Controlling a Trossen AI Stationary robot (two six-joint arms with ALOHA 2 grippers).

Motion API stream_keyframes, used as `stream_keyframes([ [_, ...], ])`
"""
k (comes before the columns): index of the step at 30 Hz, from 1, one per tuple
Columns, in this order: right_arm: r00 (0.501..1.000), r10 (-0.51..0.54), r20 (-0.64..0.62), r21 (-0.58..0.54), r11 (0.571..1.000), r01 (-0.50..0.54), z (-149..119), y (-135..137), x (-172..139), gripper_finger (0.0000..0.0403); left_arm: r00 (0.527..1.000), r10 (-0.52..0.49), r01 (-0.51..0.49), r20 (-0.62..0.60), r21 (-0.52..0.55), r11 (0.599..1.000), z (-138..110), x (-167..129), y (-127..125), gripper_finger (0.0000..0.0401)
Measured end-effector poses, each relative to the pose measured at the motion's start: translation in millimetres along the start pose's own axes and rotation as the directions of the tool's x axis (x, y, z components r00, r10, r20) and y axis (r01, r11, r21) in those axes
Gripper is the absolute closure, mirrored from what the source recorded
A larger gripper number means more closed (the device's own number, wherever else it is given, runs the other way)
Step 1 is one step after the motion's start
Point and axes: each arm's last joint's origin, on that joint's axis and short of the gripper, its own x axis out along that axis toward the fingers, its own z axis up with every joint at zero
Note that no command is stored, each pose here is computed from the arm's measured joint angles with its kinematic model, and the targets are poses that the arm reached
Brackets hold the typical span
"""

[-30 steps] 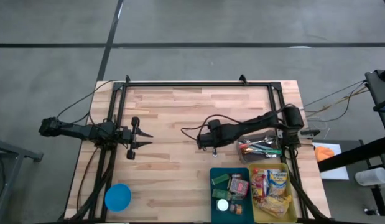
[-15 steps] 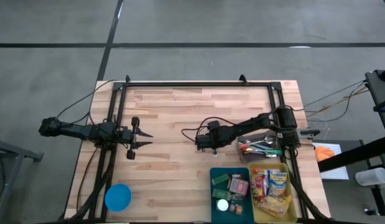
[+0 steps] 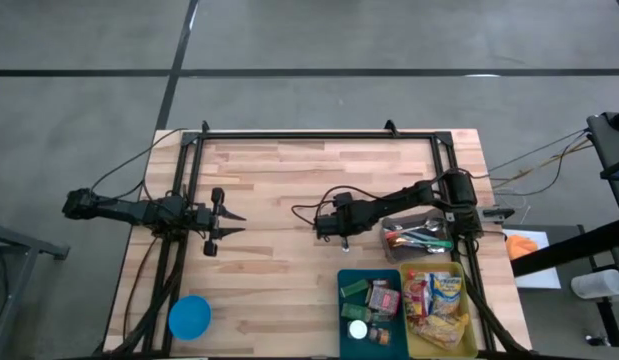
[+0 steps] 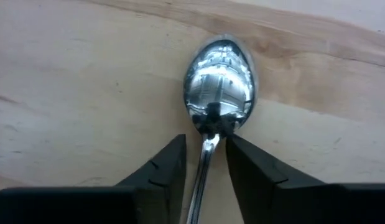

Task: Pick & Place Food Item
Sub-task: Put the silver spoon into the black bin

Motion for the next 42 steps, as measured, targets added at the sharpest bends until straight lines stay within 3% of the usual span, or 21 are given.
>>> stream_keyframes([
  [9,1.0,0.023,0.001,-0.014,1.0,-0.023,0.5,2.2,0.3,0.0386,1.0,0.0,0.0,0.0,0.0,1.0,0.0,0.0,0.0,0.0281],
  [22,1.0,0.023,0.009,-0.014,1.0,-0.023,0.2,1.8,1.2,0.0375,1.0,0.0,0.0,0.0,0.003,1.0,0.0,0.0,0.0,0.0281],
  [30,0.997,0.071,0.034,-0.058,0.996,-0.069,9.7,-0.3,-18.3,0.0375,1.0,0.0,0.0,0.0,0.003,1.0,0.0,0.0,0.0,0.0282],
  [37,0.992,0.118,0.043,-0.213,0.971,-0.107,19.0,-11.6,-53.0,0.0375,1.0,0.0,0.0,0.0,0.003,1.0,0.0,0.0,0.0,0.0282],
  [42,0.985,0.171,0.028,-0.363,0.92,-0.15,25.0,-29.0,-90.8,0.0375,1.0,0.0,0.0,0.0,0.003,1.0,0.0,0.0,0.0,0.0282],
])
